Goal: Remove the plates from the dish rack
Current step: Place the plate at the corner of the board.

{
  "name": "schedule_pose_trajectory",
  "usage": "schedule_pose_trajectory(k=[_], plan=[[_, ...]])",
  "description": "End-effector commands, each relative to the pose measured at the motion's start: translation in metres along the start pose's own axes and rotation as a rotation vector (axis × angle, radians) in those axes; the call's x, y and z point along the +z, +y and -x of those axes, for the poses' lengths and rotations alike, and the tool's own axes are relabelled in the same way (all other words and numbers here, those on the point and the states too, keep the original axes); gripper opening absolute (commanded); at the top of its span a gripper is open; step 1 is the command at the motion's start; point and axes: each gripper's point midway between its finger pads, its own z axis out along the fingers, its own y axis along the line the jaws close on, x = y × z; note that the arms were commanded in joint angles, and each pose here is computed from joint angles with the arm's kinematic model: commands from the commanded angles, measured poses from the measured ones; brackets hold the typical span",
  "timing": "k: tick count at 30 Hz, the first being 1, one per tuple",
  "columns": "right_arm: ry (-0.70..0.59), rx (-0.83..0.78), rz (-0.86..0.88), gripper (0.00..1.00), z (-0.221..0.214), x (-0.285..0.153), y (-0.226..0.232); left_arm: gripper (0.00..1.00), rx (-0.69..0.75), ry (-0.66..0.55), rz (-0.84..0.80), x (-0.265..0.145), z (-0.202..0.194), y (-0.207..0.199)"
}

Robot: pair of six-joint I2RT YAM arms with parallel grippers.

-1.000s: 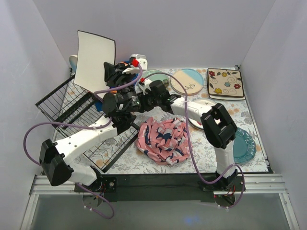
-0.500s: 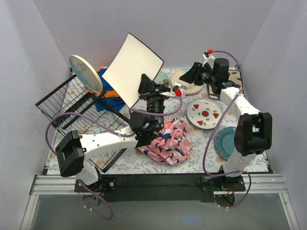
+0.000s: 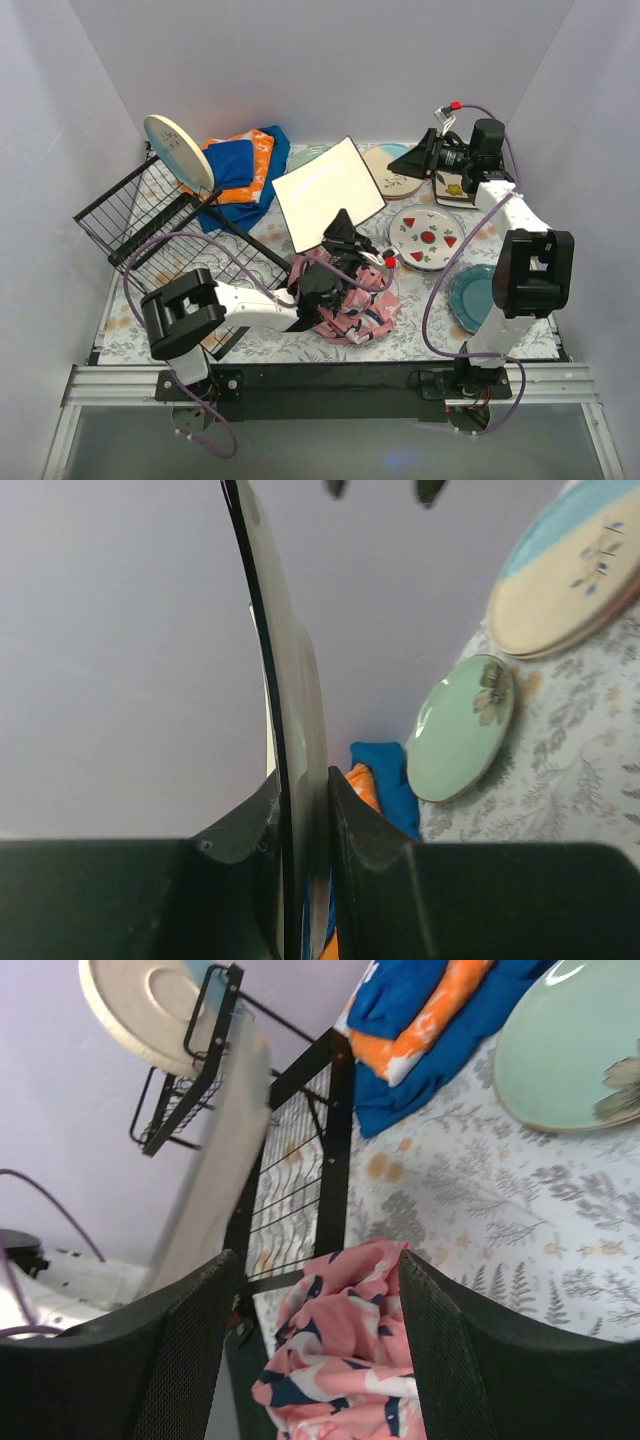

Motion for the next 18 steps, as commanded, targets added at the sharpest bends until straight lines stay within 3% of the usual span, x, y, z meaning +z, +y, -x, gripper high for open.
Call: schedule_pose_trajectory(k=[1, 11, 18], plan=[[0.076, 0.008, 0.128, 0.72, -0.007, -0.005, 0.022, 0.00, -0.079, -0.129, 0.090, 0.001, 0.028, 0.021], [0.107, 0.031, 0.137, 0.77, -0.033, -0.004, 0.023, 0.00, -0.051, -0.149, 0.079, 0.000, 0.033, 0.002], [0.171, 0.024, 0.181, 0.72, -0.059, 0.008, 0.029, 0.00, -0.038, -0.172, 0.060, 0.000, 0.040, -0.010]])
